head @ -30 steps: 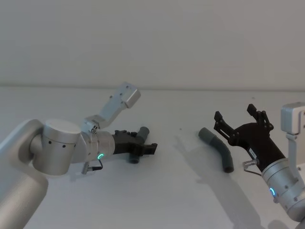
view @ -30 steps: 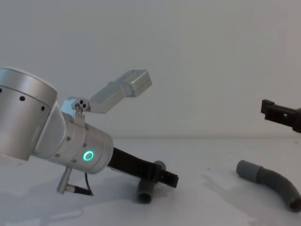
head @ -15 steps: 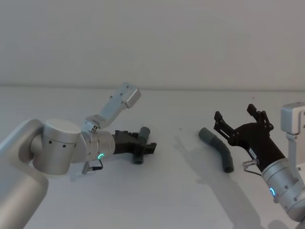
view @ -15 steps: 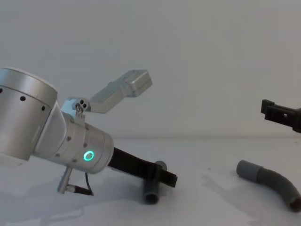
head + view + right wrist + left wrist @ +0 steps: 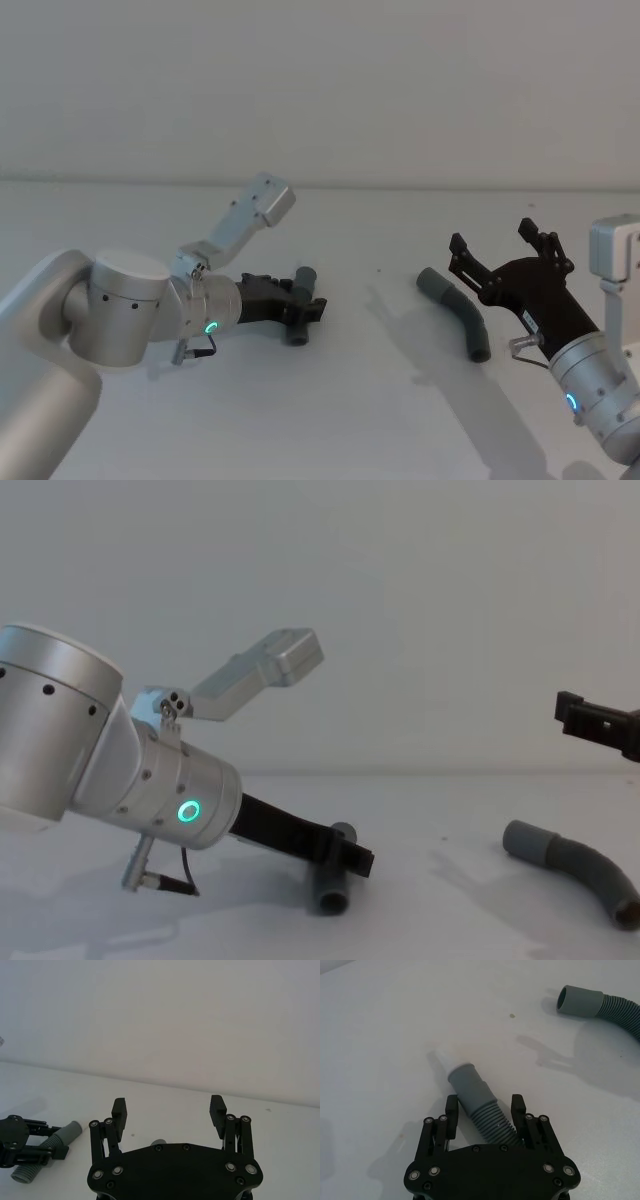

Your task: Use both hands to pick up one end of the pipe from the table, align the ends, and insert them.

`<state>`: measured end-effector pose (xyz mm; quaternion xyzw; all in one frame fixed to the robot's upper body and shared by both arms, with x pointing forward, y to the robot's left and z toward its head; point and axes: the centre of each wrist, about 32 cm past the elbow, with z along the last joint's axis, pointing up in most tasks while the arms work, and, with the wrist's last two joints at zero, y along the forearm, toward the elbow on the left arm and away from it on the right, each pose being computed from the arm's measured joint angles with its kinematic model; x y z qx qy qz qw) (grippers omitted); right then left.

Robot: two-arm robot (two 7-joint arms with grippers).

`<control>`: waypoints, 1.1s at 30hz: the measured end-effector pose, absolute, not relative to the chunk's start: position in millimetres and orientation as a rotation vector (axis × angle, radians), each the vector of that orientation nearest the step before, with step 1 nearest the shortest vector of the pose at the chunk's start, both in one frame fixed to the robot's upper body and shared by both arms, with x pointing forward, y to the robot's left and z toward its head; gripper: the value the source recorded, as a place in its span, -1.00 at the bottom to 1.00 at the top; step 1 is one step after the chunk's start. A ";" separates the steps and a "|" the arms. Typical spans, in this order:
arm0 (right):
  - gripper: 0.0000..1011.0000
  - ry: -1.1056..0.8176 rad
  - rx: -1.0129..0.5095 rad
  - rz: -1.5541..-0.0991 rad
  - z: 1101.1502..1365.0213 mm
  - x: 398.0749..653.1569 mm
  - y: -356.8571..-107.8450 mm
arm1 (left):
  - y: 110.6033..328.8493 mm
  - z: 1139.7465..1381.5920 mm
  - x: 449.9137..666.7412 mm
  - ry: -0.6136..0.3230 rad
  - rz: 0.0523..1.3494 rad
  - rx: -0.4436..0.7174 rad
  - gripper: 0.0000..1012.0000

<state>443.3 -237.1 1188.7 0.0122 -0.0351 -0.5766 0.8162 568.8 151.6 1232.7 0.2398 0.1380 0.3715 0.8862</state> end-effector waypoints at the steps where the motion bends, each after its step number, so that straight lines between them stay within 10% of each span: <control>1: 0.98 -0.075 0.026 -1.230 1188.7 443.3 -237.1 | 151.6 1232.7 568.8 0.287 0.772 0.499 0.23; 33: 0.98 -0.075 0.026 -1.229 1188.7 443.3 -237.1 | 151.6 1232.7 568.8 0.287 0.772 0.499 -0.17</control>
